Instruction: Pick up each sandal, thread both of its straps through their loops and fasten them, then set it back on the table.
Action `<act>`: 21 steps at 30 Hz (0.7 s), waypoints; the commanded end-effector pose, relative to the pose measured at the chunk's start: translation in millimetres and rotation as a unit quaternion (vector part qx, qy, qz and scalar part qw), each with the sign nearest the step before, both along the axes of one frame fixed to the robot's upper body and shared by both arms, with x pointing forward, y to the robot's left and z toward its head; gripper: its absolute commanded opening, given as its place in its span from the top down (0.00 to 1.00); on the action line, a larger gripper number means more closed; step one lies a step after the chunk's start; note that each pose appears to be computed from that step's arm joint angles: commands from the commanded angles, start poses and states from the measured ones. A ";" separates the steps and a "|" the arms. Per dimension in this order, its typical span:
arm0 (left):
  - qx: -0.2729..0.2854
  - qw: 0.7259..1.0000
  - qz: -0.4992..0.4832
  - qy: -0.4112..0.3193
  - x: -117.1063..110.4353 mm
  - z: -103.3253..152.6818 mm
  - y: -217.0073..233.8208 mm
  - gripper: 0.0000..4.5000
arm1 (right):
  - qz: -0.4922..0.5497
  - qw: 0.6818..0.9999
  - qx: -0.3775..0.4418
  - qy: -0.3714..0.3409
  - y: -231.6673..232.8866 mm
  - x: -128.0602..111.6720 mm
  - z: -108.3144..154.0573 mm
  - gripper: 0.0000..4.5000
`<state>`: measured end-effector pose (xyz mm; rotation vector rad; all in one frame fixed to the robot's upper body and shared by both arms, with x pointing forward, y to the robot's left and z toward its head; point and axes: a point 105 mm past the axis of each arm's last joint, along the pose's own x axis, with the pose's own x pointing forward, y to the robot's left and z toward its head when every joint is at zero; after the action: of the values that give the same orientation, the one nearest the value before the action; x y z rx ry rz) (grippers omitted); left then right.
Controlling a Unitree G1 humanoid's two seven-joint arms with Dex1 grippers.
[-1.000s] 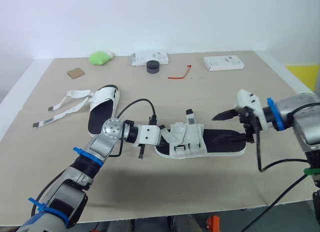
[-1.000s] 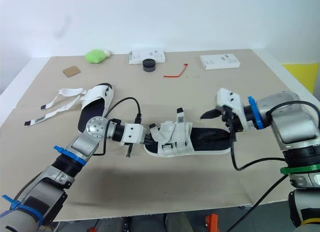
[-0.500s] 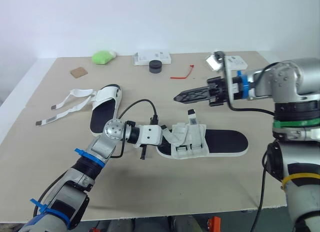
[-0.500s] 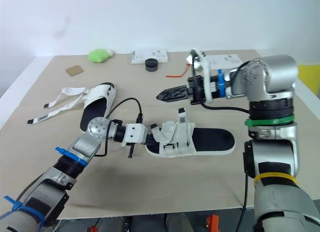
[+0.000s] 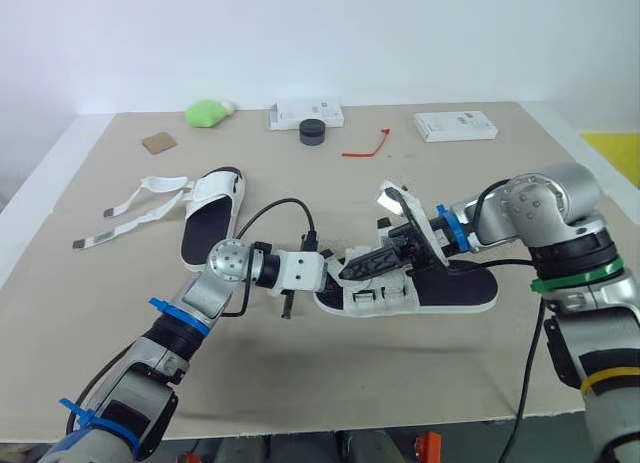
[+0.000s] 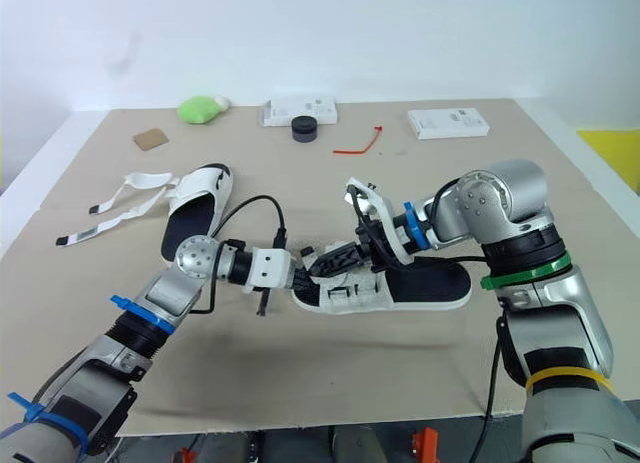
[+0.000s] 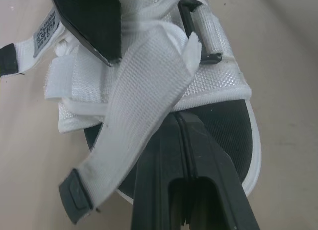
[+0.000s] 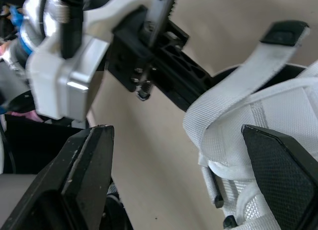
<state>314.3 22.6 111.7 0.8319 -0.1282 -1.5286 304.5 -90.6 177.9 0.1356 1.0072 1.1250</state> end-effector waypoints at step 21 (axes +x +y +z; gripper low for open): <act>0.017 0.998 0.011 0.054 -6.7 -23.4 0.6 1.00 | -0.049 0.999 -0.004 -0.010 6.4 28.2 -0.1 0.02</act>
<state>314.5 22.9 110.4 0.7768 -0.1084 -1.5151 331.6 -84.3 175.2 0.1613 0.9901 1.0286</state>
